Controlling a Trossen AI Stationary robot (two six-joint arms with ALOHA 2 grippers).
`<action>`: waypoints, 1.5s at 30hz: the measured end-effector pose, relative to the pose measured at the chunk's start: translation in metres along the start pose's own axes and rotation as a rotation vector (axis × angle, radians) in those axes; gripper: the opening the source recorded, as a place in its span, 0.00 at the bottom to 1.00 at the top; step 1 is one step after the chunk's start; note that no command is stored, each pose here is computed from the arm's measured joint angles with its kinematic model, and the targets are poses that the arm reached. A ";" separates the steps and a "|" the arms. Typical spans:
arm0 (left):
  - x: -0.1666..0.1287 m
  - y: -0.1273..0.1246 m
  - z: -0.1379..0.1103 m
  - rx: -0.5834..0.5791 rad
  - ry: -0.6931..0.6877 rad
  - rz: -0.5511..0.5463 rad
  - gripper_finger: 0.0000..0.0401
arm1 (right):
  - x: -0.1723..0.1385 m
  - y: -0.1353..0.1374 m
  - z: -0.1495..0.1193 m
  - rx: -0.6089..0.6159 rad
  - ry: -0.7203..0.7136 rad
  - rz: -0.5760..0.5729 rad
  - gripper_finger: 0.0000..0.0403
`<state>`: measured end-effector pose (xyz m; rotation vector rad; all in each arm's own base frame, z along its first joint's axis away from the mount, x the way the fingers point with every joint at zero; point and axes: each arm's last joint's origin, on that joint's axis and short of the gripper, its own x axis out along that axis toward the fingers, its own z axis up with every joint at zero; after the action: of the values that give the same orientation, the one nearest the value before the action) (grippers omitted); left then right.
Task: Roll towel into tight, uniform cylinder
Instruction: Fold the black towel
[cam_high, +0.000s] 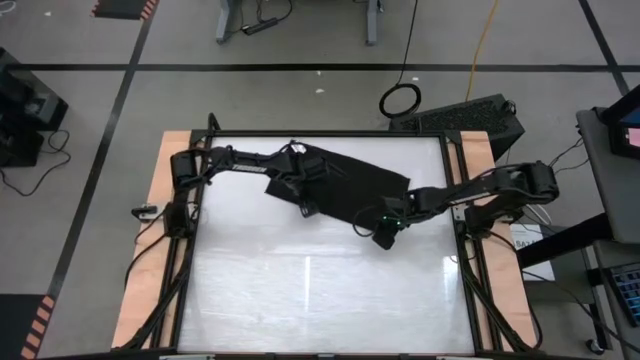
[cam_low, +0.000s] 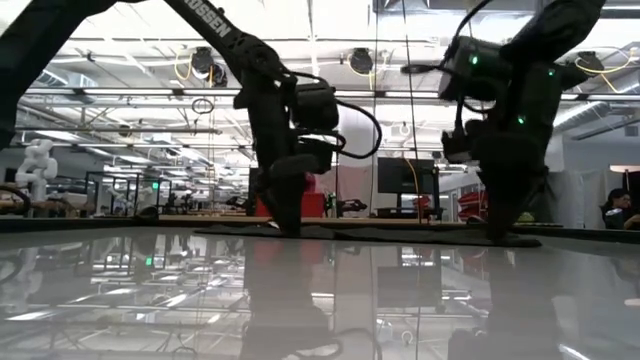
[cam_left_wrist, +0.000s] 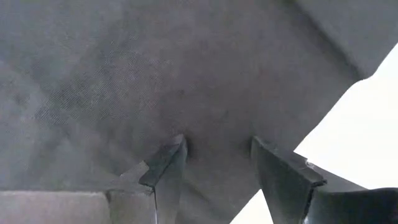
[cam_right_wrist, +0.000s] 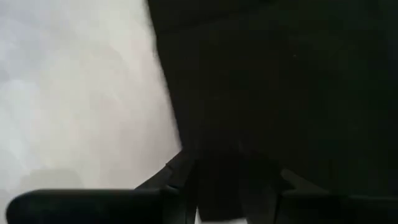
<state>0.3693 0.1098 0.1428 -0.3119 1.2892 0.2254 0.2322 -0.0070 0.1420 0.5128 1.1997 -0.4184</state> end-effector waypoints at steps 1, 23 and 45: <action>0.002 -0.003 -0.003 0.003 0.010 -0.012 0.48 | 0.001 -0.003 -0.001 -0.013 0.020 -0.017 0.22; 0.002 -0.028 0.005 0.374 -0.046 0.110 0.48 | 0.014 0.074 -0.012 0.016 0.008 0.508 0.22; -0.030 -0.085 0.018 0.096 -0.100 0.053 0.48 | -0.048 -0.045 0.014 -0.187 -0.183 -0.167 0.22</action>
<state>0.4064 0.0371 0.1848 -0.1822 1.2065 0.2203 0.2027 -0.0502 0.1850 0.2093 1.0950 -0.4790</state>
